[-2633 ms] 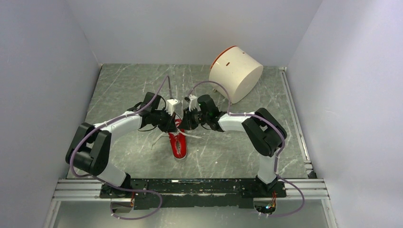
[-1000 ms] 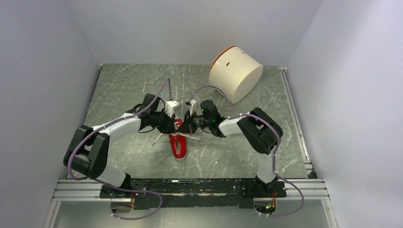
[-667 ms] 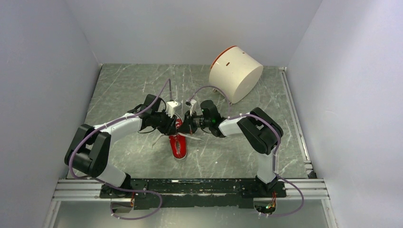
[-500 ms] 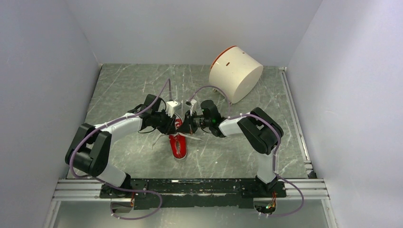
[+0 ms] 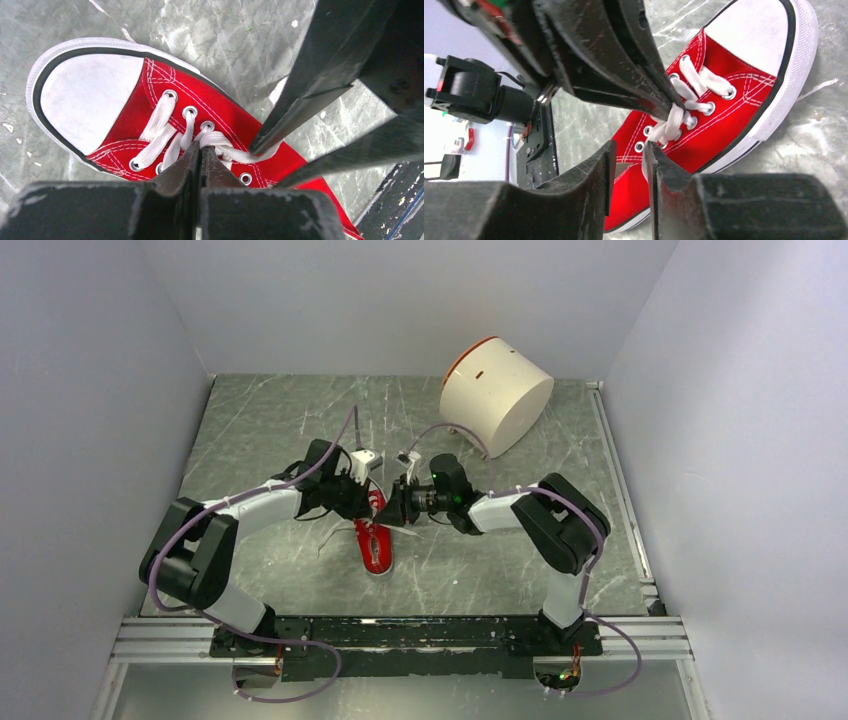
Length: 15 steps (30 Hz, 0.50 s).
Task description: Tie the shoes
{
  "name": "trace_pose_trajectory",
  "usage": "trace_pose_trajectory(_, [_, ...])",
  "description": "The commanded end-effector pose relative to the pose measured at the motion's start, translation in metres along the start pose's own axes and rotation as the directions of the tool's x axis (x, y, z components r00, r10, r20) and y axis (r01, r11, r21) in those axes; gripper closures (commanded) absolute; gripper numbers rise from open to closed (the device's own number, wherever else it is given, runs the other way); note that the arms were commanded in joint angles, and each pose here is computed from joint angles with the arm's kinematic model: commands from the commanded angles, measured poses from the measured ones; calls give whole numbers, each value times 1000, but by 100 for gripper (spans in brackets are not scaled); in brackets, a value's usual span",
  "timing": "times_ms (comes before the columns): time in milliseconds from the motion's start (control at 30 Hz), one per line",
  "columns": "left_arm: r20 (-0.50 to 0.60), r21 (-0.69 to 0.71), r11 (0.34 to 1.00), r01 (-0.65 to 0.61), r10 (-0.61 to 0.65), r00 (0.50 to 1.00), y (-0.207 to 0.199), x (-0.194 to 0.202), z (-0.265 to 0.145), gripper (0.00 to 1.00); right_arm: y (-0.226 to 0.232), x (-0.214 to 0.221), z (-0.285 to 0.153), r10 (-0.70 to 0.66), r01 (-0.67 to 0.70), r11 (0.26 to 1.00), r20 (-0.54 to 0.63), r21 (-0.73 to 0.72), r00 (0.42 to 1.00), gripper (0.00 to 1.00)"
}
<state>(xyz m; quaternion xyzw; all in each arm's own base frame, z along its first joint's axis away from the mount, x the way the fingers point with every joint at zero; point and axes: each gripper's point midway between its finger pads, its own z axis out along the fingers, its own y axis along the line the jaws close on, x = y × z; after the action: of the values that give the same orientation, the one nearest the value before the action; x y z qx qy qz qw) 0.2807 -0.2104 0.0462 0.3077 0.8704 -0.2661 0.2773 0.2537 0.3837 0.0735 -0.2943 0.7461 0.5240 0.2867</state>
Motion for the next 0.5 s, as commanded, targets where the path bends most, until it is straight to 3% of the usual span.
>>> trace_pose_trajectory(0, [75,-44,998,-48,51,996,9,-14,0,95,5,-29,-16,63,-67,997,99,32,993,65])
trace_pose_trajectory(133, [108,-52,995,-85,90,990,6,-16,-7,95,-17,-36,-18,30,-45,988,102,146,994,58])
trace_pose_trajectory(233, [101,-45,993,-109,113,989,4,-12,-9,95,-27,-42,-13,-29,14,983,82,181,996,59])
trace_pose_trajectory(467, [106,-33,991,-129,132,986,0,-11,-12,95,-36,-44,4,-74,67,987,44,146,996,81])
